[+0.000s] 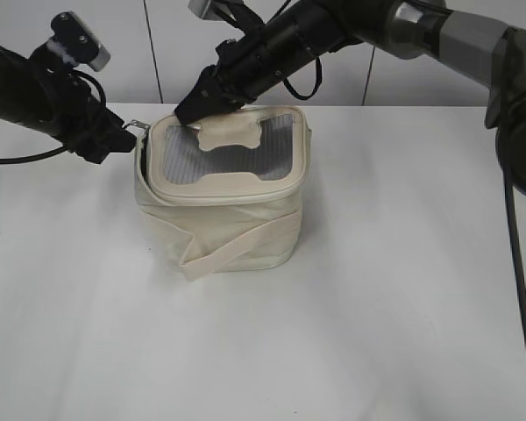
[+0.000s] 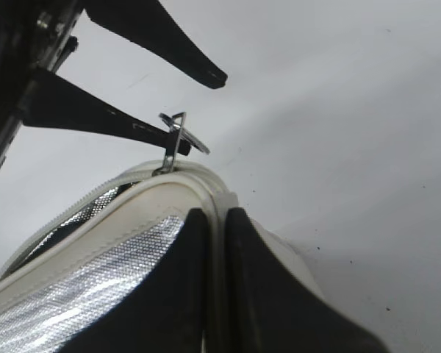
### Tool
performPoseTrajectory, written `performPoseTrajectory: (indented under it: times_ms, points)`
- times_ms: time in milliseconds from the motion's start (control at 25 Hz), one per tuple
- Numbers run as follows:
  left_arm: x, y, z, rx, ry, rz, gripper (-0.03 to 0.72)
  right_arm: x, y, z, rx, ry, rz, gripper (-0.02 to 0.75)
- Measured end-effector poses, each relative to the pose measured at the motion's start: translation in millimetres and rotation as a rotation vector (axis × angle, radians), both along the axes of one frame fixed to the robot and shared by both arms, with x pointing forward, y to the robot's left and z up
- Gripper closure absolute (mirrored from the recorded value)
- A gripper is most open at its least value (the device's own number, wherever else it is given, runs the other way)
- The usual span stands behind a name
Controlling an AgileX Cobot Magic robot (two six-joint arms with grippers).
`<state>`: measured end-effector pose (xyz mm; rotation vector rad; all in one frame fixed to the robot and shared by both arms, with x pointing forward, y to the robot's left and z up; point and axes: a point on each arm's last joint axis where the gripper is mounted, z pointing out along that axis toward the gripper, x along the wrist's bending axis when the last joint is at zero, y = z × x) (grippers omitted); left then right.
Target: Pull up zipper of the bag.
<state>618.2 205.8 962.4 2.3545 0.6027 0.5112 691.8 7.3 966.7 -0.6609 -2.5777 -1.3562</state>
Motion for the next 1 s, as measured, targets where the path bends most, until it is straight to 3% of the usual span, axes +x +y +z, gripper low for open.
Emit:
performPoseTrajectory:
  times_ms: [280, 440, 520, 720, 1000]
  points:
    - [-0.9, -13.6, 1.0, 0.001, -0.023, -0.002, 0.374, 0.2, 0.0, 0.0, 0.000, 0.000, -0.002, 0.693]
    - [0.0, -15.6, 1.3, 0.013, -0.041, 0.007, 0.616, 0.2, 0.0, 0.0, 0.001, 0.002, -0.004, 0.693]
    - [-0.1, -15.4, 1.0, 0.022, -0.043, 0.001, 0.680, 0.4, 0.0, 0.1, 0.001, 0.002, -0.007, 0.693]
    - [-2.2, -13.8, 2.0, 0.045, -0.025, 0.003, 0.692, 0.5, 0.1, -0.5, 0.004, 0.034, -0.030, 0.693]
    - [-16.3, -9.6, 24.7, 0.061, 0.019, 0.014, 0.692, 1.0, -0.4, -0.4, 0.007, 0.070, -0.059, 0.693]
